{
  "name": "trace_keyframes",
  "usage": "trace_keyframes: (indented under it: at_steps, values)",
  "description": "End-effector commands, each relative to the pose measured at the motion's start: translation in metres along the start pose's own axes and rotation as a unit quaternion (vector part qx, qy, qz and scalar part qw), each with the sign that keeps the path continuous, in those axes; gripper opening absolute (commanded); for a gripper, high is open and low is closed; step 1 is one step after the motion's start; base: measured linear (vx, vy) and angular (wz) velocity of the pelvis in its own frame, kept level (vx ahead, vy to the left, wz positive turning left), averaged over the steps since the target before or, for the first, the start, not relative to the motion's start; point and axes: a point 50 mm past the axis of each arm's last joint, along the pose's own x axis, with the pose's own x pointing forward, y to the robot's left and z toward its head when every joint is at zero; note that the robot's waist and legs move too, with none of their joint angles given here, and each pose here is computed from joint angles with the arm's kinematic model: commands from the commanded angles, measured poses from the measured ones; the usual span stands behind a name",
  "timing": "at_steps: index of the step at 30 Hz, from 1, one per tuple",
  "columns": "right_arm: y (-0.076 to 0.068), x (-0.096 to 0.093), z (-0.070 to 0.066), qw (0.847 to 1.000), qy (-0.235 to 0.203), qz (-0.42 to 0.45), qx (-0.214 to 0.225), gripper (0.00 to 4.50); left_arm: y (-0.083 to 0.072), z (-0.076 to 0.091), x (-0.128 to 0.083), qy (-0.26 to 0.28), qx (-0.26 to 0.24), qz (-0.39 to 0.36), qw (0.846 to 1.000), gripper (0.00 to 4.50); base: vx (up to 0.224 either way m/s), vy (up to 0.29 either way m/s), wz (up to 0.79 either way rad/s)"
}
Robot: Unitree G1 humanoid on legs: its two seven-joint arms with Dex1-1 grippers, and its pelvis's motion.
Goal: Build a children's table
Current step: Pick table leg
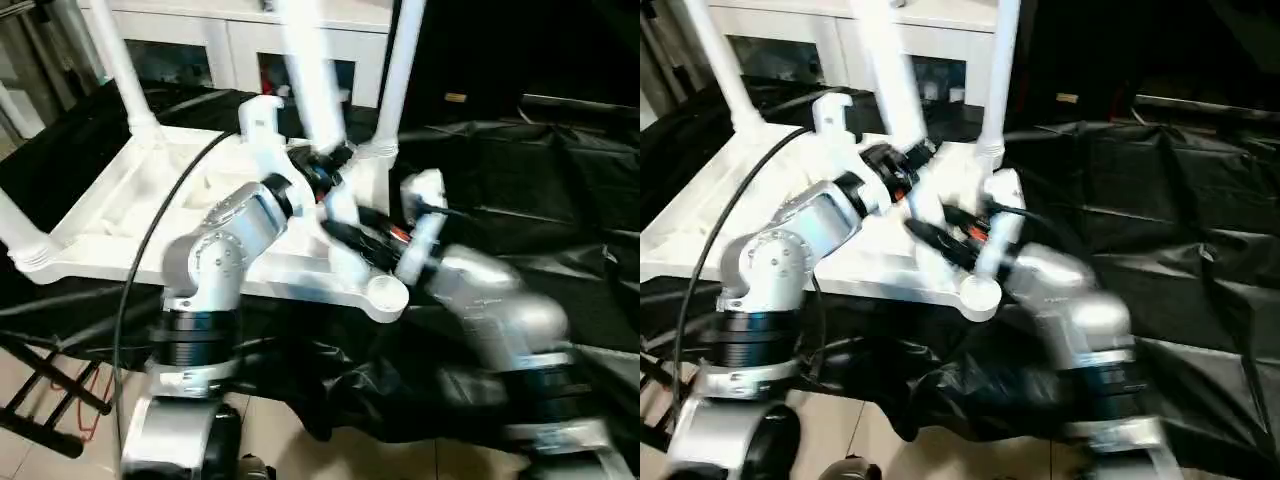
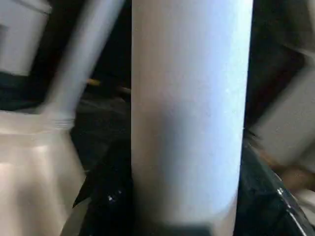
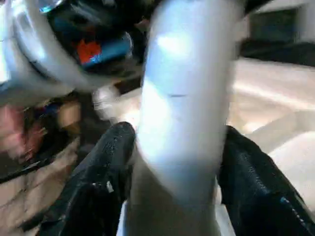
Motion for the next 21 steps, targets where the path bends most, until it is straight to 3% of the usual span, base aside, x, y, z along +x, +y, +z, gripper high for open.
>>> trace_keyframes:
  at_steps: [1, 4, 5, 10, 11, 15, 21]
  values:
    - [0.009, -0.003, 0.01, 0.998, 0.004, 0.065, 0.008, 3.03, -0.017, -0.003, 0.002, 0.019, 0.008, -0.073, 0.997, 1.9, 0.0, 0.0, 0.0]
    - [0.013, -0.016, 0.015, 0.991, 0.022, 0.127, 0.031, 3.03, -0.026, -0.007, -0.002, 0.041, 0.022, -0.144, 0.988, 1.9, 0.0, 0.0, 0.0]
    - [0.013, -0.018, 0.016, 0.989, 0.031, 0.142, 0.032, 3.03, -0.032, -0.008, -0.006, 0.051, 0.025, -0.194, 0.979, 1.9, 0.0, 0.0, 0.0]
    - [0.016, -0.022, 0.016, 0.983, 0.05, 0.176, 0.037, 3.03, -0.039, -0.009, -0.014, 0.066, 0.025, -0.262, 0.963, 1.9, 0.0, 0.0, 0.0]
    - [0.019, -0.023, 0.016, 0.978, 0.058, 0.197, 0.046, 2.75, -0.042, -0.007, -0.019, 0.069, 0.015, -0.293, 0.953, 1.9, 0.0, 0.0, 0.0]
    - [0.022, -0.024, 0.015, 0.973, 0.069, 0.211, 0.055, 2.65, -0.042, -0.003, -0.021, 0.058, 0.004, -0.304, 0.951, 1.9, 0.0, 0.0, 0.0]
    - [0.025, -0.023, 0.011, 0.97, 0.075, 0.223, 0.065, 2.04, -0.042, 0.002, -0.022, 0.039, -0.012, -0.316, 0.948, 1.9, 0.0, 0.0, 0.0]
